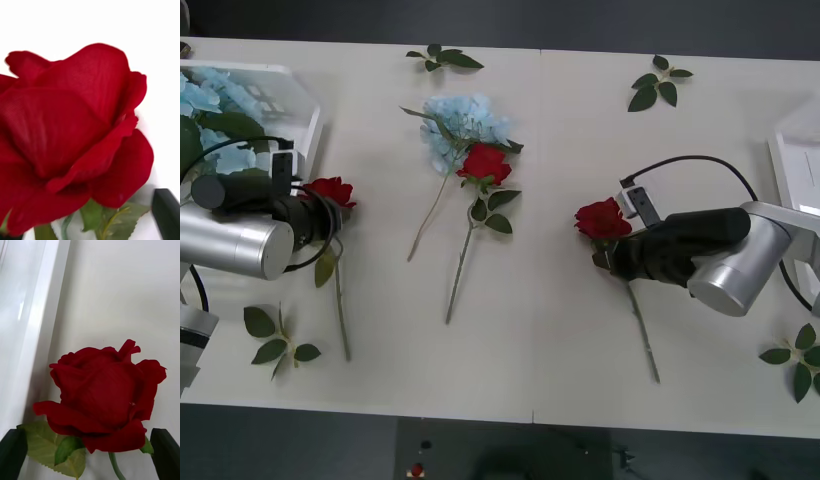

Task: Put the red flowers into the right box and the blue flowers into the left box

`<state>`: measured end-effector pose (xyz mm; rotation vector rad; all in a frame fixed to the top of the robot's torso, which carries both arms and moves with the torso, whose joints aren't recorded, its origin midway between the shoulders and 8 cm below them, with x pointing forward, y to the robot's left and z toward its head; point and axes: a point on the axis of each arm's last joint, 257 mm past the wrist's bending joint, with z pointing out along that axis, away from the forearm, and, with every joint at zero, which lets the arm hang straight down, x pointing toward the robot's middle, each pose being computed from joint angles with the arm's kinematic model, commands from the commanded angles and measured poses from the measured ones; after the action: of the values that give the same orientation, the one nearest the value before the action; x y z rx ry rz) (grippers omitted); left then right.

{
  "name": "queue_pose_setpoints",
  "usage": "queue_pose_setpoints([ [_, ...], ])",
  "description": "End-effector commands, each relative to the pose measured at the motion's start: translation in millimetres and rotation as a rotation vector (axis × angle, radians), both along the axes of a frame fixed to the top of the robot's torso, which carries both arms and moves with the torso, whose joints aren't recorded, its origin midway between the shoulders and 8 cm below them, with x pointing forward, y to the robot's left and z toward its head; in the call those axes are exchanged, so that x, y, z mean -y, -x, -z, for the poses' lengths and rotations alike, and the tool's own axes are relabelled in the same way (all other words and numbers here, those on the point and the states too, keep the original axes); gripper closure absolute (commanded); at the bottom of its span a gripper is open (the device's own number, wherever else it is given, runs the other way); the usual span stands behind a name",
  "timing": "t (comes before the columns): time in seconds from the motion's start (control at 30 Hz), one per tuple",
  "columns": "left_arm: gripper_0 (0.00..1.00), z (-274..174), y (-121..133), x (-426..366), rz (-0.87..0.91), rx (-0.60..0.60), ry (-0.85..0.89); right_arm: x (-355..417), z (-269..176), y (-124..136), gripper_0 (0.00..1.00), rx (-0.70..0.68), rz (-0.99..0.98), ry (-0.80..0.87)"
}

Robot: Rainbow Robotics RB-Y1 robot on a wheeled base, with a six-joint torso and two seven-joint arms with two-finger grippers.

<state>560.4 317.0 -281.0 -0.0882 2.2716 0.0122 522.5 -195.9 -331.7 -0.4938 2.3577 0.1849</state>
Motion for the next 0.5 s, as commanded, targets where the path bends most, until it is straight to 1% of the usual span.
queue_pose_setpoints([
  [0.03, 0.27, 14, 6, -1, 0.041, -0.023, -0.055, -5, -4, -7, 1.00, 0.006, 0.027, -0.028],
  [0.07, 0.35, 16, 6, -1, 0.045, -0.025, -0.058, -5, -4, -7, 1.00, 0.005, 0.029, -0.029],
  [0.13, 0.45, 18, 7, 1, 0.049, -0.027, -0.059, -6, -4, -7, 1.00, 0.006, 0.029, -0.031],
  [0.17, 0.56, 19, 7, 3, 0.050, -0.028, -0.058, -5, -4, -7, 1.00, 0.008, 0.028, -0.030],
  [0.2, 0.78, 19, 7, 3, 0.050, -0.030, -0.056, -6, -5, -7, 1.00, 0.009, 0.029, -0.031],
  [0.23, 0.93, 19, 7, 2, 0.051, -0.030, -0.058, -6, -5, -7, 1.00, 0.009, 0.029, -0.031],
  [0.27, 1.00, 20, 8, 4, 0.054, -0.032, -0.058, -5, -5, -7, 1.00, 0.009, 0.029, -0.031],
  [0.37, 1.00, 20, 7, 8, 0.059, -0.029, -0.042, -5, -5, -8, 1.00, 0.011, 0.029, -0.030],
  [0.5, 1.00, 11, 6, 30, 0.090, -0.011, 0.036, -6, -6, -8, 1.00, 0.015, 0.029, -0.033],
])
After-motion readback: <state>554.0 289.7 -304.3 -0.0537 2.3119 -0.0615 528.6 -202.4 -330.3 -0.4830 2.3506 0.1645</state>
